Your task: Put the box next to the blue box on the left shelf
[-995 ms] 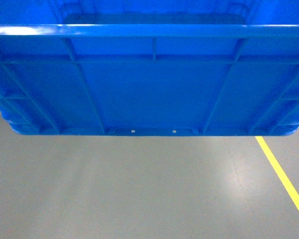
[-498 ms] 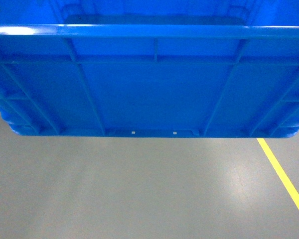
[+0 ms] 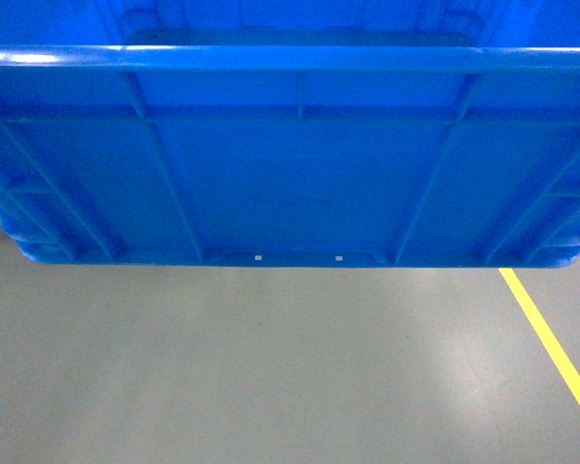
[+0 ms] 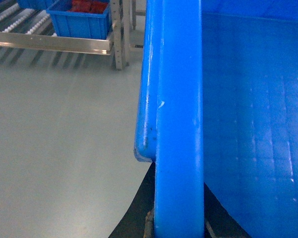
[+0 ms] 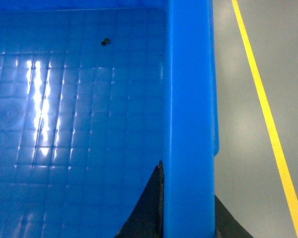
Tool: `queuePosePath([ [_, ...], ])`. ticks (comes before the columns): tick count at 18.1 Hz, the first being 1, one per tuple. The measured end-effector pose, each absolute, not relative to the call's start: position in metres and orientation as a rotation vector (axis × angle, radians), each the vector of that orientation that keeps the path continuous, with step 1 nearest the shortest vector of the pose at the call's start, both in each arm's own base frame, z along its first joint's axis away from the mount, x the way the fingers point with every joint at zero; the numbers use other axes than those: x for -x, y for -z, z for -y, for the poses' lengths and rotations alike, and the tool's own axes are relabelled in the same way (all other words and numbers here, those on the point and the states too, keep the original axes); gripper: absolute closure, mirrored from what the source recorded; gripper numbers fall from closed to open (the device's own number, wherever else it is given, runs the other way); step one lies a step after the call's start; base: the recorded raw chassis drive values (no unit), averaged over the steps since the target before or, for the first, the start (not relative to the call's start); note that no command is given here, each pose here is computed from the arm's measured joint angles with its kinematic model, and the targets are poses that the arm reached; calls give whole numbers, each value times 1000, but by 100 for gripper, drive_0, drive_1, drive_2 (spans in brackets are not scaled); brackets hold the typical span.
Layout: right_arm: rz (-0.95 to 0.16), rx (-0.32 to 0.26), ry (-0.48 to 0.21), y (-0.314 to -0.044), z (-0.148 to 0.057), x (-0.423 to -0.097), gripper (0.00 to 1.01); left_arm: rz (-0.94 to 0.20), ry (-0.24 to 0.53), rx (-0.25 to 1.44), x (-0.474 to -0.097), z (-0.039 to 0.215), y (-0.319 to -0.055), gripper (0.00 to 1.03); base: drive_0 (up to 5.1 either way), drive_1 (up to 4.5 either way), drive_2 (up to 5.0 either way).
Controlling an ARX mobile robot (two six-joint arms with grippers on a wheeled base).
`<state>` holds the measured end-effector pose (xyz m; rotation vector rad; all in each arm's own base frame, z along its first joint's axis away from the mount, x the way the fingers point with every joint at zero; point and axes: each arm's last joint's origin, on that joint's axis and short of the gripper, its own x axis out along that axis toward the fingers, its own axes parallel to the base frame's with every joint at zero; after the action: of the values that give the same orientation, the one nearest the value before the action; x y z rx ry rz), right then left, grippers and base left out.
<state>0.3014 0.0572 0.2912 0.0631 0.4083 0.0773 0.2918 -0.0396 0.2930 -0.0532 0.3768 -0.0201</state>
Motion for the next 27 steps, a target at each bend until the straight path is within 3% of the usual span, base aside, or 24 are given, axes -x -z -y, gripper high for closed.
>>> queuePosePath([
  [27, -404, -63, -78, -292, -57, -302, 93, -375, 20, 53, -292, 40, -293, 97, -4, 427, -436],
])
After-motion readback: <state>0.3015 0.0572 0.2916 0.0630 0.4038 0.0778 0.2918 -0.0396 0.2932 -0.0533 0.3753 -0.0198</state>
